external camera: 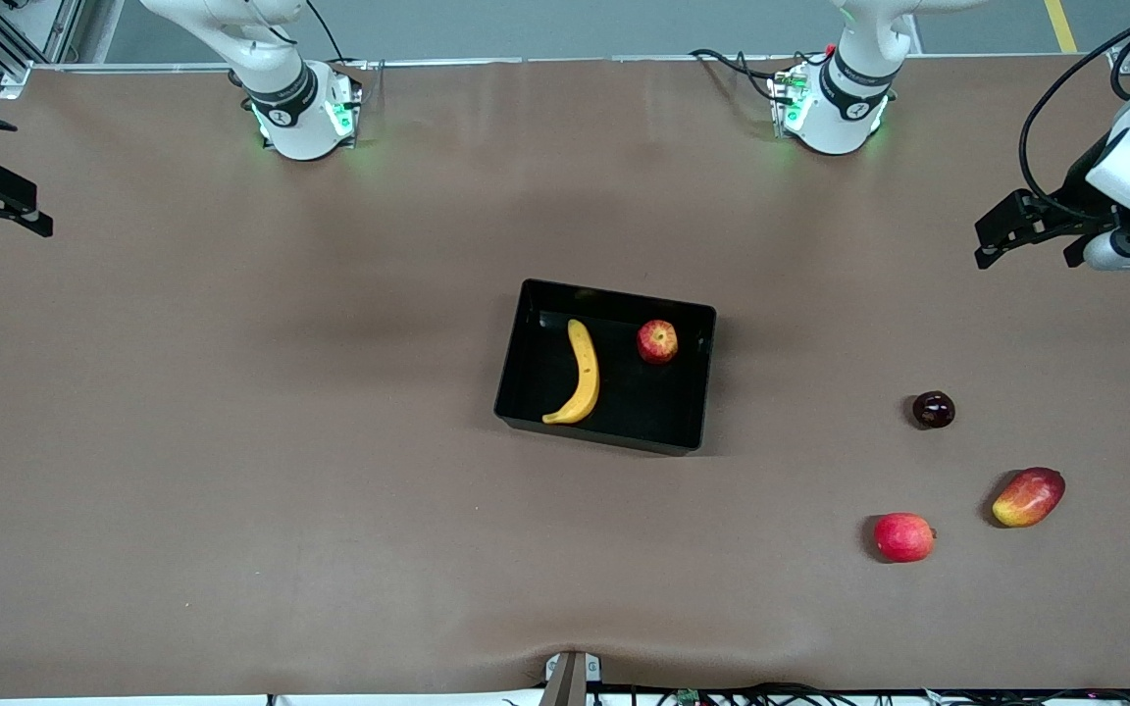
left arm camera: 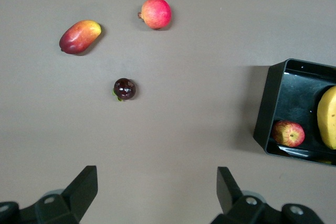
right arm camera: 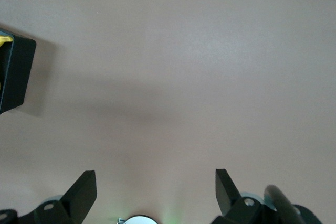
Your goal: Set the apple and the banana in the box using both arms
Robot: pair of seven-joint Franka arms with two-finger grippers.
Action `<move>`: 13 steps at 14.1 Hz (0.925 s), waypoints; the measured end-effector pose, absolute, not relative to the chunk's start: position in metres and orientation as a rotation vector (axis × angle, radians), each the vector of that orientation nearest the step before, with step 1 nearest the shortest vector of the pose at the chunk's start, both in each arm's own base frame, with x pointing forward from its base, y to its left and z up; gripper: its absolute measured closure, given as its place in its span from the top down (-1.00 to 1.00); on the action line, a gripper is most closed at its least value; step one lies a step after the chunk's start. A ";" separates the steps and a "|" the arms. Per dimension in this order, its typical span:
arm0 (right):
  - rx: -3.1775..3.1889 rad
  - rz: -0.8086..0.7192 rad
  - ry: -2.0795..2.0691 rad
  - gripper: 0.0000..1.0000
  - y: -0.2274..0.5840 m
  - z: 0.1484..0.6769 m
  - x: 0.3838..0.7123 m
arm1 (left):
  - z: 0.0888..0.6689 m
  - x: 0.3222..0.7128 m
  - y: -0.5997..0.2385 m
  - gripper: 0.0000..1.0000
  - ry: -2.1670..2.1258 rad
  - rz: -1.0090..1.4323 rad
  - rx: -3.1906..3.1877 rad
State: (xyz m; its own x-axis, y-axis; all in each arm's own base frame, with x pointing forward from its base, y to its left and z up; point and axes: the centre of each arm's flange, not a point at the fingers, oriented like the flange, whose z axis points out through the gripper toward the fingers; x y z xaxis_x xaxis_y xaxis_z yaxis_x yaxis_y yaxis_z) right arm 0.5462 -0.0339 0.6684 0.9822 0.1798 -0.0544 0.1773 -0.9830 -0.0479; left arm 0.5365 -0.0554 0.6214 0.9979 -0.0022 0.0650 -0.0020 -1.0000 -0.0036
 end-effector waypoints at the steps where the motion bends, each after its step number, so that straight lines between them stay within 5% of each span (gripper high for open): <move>1: -3.085 0.091 -0.278 1.00 -0.034 0.668 0.546 | 0.621 0.536 -0.060 1.00 0.018 -0.102 -3.136; 13: -3.074 0.097 -0.263 1.00 -0.038 0.668 0.545 | 0.638 0.530 -0.073 1.00 -0.042 -0.092 -3.120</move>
